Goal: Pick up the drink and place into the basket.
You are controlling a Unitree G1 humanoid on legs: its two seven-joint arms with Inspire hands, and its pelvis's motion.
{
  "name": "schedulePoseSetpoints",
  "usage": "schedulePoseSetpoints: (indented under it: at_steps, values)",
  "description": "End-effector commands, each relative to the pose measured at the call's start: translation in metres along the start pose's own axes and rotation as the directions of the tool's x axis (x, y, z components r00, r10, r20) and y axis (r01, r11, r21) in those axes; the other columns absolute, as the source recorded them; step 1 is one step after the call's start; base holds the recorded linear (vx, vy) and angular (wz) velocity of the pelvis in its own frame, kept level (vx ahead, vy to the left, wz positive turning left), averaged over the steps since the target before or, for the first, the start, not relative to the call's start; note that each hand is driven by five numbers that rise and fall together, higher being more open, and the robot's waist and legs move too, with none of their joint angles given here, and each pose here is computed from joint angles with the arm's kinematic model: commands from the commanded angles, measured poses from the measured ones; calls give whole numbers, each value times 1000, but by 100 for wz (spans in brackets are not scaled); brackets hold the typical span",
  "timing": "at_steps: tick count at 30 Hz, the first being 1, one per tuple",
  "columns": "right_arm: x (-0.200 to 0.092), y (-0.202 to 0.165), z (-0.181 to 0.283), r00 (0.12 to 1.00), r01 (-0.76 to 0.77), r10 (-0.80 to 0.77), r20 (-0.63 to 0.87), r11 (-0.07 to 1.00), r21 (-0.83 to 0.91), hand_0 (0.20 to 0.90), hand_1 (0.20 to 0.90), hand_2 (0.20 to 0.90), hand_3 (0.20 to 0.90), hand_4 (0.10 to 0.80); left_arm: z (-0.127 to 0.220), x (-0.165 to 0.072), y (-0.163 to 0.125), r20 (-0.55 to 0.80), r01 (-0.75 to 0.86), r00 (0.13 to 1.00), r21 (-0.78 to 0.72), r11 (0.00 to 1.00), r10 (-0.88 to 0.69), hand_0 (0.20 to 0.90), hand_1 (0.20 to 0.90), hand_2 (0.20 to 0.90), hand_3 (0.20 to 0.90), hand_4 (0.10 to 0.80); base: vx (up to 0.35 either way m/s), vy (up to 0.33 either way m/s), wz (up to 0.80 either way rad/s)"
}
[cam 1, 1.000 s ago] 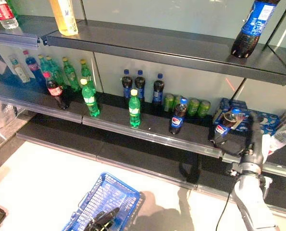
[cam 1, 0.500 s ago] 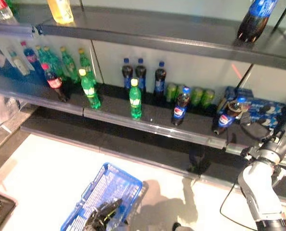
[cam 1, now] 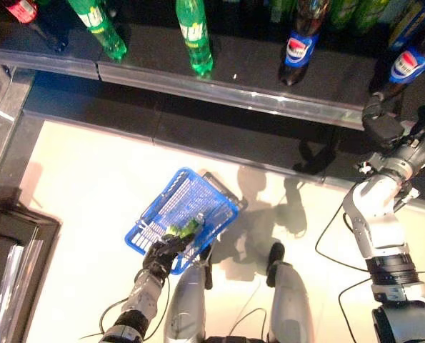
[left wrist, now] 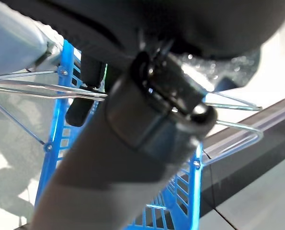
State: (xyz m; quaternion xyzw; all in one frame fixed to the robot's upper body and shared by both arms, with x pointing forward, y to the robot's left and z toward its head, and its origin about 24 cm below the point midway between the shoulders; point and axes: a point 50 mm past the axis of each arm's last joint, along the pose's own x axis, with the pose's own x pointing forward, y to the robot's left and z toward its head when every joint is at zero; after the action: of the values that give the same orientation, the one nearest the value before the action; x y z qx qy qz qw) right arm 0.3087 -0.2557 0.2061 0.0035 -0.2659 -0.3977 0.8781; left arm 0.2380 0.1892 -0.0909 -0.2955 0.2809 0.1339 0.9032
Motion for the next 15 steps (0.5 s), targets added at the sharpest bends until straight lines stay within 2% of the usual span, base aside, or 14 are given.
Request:
schedulePoseSetpoints:
  at_steps: [1,9,15]
  values:
    - [28,4,71,957,38,-75,281,990,135,900,900,900,900,800,-35,-29,59,-114,-172,978,47,984,176,300,300,300,200,100,-34,29,-10]
    - [49,8,84,952,104,-136,274,986,128,900,900,900,900,800,-24,-24,52,-98,-139,985,44,989,142,300,300,300,200,100,-11,-16,-4]
    - [69,18,100,958,76,-111,263,987,140,900,900,900,900,800,-19,-22,52,-95,-126,987,65,990,132,300,300,300,200,100,4,-27,-3]
